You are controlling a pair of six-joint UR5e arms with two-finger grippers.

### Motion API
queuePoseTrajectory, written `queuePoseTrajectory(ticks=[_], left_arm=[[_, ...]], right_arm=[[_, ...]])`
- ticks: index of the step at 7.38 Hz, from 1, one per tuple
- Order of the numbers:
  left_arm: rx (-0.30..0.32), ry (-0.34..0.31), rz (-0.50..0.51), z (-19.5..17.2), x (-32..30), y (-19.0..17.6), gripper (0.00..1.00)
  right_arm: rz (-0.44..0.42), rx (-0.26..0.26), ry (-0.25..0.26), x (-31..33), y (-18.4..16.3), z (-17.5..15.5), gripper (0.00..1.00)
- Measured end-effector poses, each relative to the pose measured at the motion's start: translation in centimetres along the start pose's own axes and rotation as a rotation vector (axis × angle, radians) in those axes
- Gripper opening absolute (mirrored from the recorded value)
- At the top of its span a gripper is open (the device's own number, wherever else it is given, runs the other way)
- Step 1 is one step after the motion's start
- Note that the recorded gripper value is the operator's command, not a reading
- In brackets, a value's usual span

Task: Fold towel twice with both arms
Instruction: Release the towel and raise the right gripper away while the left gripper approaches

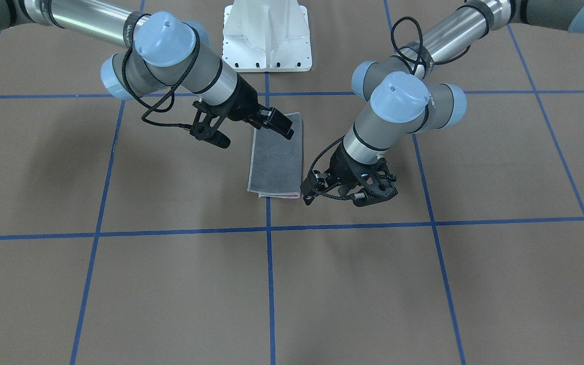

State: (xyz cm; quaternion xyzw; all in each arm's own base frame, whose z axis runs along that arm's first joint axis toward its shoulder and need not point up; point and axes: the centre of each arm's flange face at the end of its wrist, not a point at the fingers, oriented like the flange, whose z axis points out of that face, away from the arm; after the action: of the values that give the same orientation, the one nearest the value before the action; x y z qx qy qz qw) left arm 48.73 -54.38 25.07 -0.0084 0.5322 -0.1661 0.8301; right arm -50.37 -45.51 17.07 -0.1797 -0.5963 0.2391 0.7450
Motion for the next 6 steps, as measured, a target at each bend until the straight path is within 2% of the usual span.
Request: queuePoseTrajectory(ticks=[1,3,6], left_arm=[[-0.029,0.007,0.005,-0.6,-1.0,1.1,1.0],[-0.099,0.015,0.019,-0.2,-1.6,6.4,1.0],[-0.156,-0.009,-0.059,3.4,-1.3,15.0,0.99]], right_arm=[[0.002,0.031,-0.013,-0.4,-1.9,-1.4,1.0],[0.008,0.086,-0.025,-0.5,-5.4,-3.7,1.0],[-0.005,0.152,-0.033,-0.1,-9.5,-6.3,1.0]])
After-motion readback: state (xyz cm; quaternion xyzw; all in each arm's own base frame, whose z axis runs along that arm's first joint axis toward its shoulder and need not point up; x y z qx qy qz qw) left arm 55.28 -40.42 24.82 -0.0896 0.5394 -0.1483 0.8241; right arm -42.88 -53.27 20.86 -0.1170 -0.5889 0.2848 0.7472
